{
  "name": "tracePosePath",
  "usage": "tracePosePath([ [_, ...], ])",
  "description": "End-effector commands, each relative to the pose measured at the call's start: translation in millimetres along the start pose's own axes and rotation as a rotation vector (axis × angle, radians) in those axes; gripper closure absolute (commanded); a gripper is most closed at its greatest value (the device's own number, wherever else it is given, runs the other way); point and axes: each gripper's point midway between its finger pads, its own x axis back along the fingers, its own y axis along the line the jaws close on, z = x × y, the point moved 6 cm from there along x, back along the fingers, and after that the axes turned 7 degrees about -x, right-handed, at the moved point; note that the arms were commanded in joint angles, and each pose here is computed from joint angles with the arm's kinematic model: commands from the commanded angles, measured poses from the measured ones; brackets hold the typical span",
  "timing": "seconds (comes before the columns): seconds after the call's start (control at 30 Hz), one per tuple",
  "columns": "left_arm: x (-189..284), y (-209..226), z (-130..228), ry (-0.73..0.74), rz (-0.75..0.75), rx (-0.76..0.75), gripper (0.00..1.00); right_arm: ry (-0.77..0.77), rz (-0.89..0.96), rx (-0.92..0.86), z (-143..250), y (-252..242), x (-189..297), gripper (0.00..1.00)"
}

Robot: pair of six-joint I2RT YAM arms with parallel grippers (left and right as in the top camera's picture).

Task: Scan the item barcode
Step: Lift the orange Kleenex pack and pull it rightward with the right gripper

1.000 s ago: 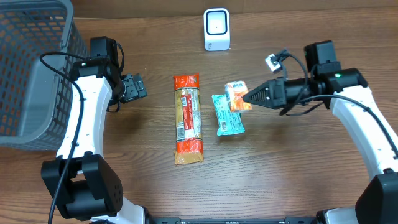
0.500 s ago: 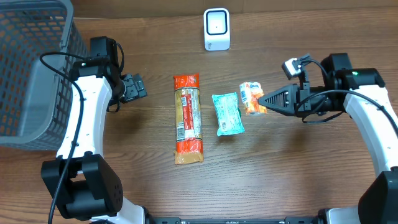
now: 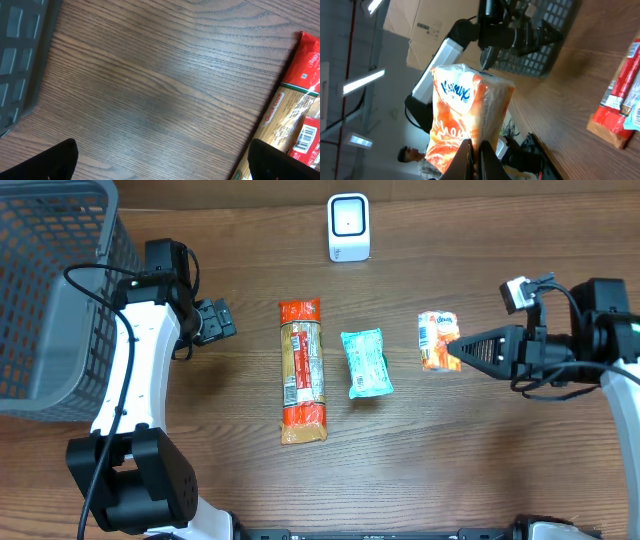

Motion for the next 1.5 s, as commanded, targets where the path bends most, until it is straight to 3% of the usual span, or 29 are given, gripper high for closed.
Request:
tracePosePath([
  [0.0, 4.0, 2.2, -2.7, -0.016, -0.008, -0.018, 0.00, -0.011, -0.038, 0.040, 3.1, 10.2, 1.2, 0.96],
  [1.27, 4.0, 2.1, -2.8, -0.016, -0.008, -0.018, 0.00, -0.010, -0.033, 0.043, 3.1, 9.6, 1.2, 0.96],
  [1.47, 4.0, 2.1, -2.8, -0.016, -0.008, -0.018, 0.00, -0.001, 0.056, 0.132, -2.8, -0.9, 1.3, 0.96],
])
